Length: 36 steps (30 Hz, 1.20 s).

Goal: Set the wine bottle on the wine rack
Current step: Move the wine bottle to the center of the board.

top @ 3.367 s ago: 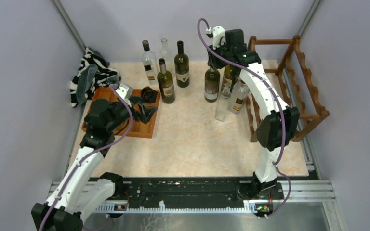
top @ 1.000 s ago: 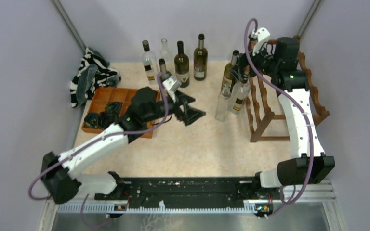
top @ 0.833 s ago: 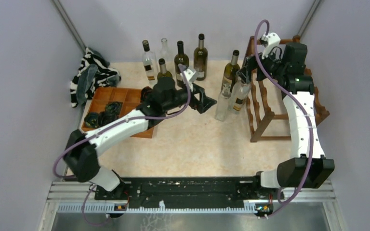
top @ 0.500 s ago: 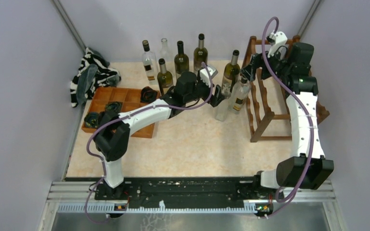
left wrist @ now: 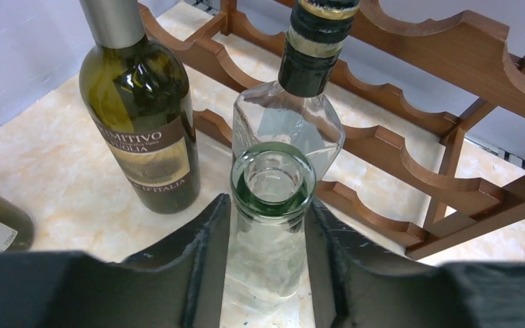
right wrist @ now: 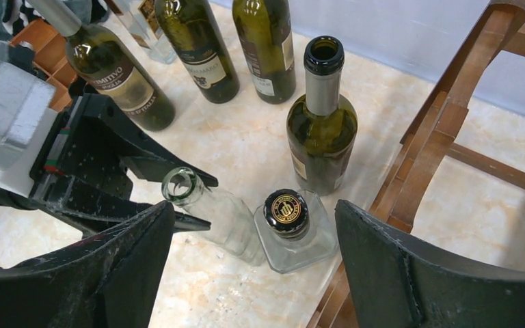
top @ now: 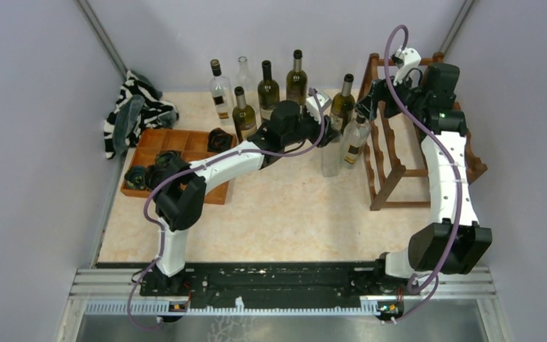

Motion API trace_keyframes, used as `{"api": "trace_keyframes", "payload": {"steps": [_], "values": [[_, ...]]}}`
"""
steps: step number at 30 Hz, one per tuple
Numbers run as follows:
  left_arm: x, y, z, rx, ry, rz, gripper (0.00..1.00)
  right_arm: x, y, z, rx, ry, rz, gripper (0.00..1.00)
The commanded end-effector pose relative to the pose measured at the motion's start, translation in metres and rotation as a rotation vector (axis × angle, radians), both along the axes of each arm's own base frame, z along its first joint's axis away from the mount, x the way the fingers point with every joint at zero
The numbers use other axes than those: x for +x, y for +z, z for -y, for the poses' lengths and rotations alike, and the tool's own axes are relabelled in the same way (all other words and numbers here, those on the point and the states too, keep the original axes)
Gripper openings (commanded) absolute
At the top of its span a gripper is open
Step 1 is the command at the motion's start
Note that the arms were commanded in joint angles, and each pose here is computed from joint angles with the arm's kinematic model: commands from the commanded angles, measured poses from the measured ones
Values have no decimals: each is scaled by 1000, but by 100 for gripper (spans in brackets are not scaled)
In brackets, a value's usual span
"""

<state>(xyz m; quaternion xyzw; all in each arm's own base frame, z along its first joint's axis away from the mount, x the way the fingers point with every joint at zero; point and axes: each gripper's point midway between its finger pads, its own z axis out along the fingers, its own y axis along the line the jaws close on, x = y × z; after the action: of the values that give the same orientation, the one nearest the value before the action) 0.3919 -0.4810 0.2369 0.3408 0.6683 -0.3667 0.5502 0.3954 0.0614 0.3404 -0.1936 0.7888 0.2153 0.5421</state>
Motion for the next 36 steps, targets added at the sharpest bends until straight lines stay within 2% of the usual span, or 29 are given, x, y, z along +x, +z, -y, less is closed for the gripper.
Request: {"api": "trace_keyframes", "payload": {"steps": [1, 4, 8, 13, 22, 29, 36], "values": [[-3, 22, 9, -49, -42, 38, 39, 7, 3, 4, -26, 8, 36, 85], [-8, 29, 6, -54, -58, 68, 19, 8, -1, 5, -39, 11, 29, 84], [-12, 42, -7, -30, -46, 136, 0, 7, -5, 1, -92, 21, 27, 84], [-23, 55, -42, 59, 11, 219, 0, 12, -16, -4, -224, -1, 28, 84], [-53, 37, -122, 182, 138, 216, 0, 21, -40, -12, -261, -5, -25, 79], [-51, 38, -192, 164, 278, 182, 0, 25, -52, -18, -256, 7, -53, 75], [-36, 40, -232, 136, 389, 135, 0, 25, -61, -31, -254, 44, -74, 66]]}}
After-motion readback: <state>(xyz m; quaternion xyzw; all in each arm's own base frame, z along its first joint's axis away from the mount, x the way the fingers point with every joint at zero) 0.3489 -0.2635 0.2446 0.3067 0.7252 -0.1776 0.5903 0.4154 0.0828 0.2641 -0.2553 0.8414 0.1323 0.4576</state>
